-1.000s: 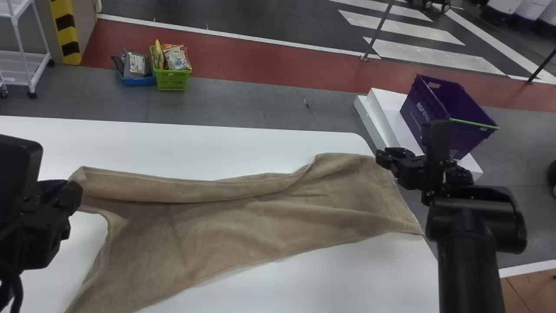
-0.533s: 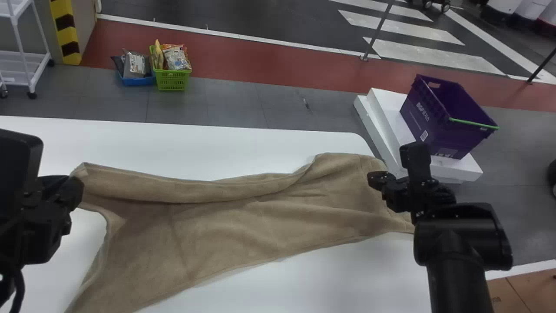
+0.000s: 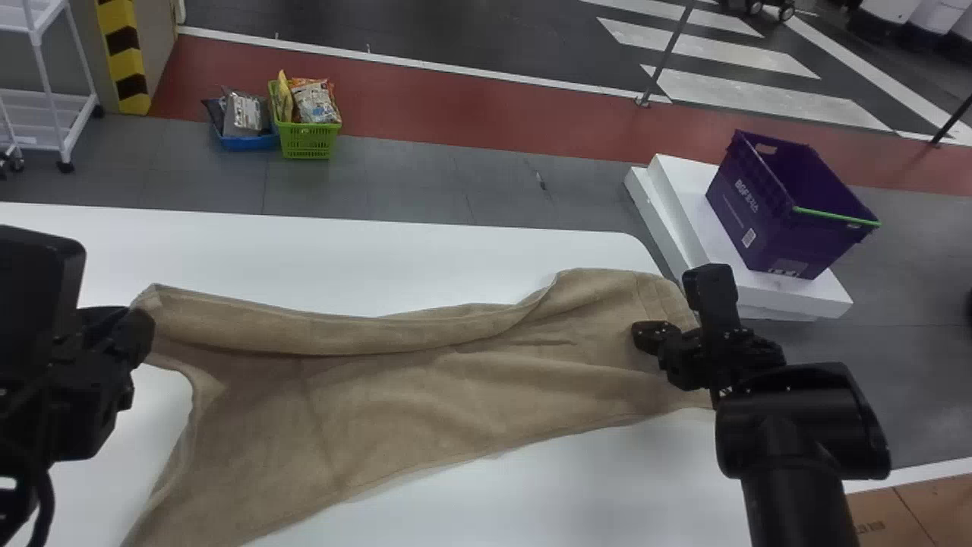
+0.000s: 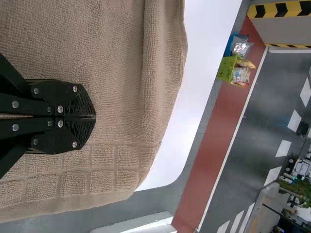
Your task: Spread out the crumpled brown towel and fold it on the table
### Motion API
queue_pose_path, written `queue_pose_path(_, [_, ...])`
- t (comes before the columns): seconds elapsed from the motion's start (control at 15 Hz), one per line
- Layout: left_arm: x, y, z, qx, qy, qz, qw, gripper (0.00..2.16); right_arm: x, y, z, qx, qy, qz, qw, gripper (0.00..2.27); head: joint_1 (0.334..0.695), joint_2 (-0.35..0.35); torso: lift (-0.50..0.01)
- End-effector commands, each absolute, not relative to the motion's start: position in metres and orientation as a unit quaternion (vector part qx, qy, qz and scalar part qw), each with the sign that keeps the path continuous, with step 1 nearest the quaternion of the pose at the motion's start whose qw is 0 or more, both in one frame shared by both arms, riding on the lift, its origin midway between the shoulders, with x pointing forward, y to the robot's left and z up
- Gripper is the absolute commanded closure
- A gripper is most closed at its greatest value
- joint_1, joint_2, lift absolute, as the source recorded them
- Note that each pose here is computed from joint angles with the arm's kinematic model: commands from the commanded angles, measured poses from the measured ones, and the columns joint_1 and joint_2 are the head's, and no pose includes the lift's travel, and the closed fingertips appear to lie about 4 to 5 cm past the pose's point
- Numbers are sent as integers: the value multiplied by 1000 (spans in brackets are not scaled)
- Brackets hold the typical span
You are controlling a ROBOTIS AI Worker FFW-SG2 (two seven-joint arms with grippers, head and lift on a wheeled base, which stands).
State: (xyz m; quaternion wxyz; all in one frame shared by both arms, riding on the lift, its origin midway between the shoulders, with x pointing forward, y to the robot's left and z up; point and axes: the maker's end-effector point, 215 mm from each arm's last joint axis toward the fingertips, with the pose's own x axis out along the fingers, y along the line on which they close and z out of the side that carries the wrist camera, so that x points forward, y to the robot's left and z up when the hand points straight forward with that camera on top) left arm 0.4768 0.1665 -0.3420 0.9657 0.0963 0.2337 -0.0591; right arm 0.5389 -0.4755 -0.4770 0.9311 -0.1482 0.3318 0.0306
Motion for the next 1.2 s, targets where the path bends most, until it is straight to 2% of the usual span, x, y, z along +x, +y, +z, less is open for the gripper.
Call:
queue_pose_path(0.0, [477,166,-341,96,232,-59,966,1004,523,-459,-486,-138,342,42,928,1771,695,-326,-127])
queue_pose_path(0.13, [477,166,-341,97,232,-59,966,1001,508,-435,-488,-124,344,61,929,1771,695,-320,-127])
queue_pose_path(0.47, [478,168,-340,97,231,-56,967,1004,442,-354,-497,-48,368,126,920,1771,695,-284,-127])
queue_pose_path(0.67, [478,167,-341,98,230,-56,967,1004,421,-323,-466,-7,344,154,926,1771,695,-250,-127])
queue_pose_path(0.73, [478,166,-342,97,231,-57,966,1004,419,-329,-455,21,340,150,928,1771,695,-241,-127])
queue_pose_path(0.87, [478,163,-341,98,229,-59,967,1004,438,-358,-422,39,313,119,941,1747,695,-217,-127])
queue_pose_path(0.93, [478,162,-341,97,229,-59,967,1001,450,-372,-408,50,296,108,948,1551,695,-218,-127])
queue_pose_path(1.0, [477,163,-340,98,228,-58,967,1004,459,-390,-401,66,285,94,952,1170,695,-223,-127])
queue_pose_path(1.13, [476,163,-341,98,227,-58,967,1001,466,-404,-391,93,267,91,955,866,695,-250,-127])
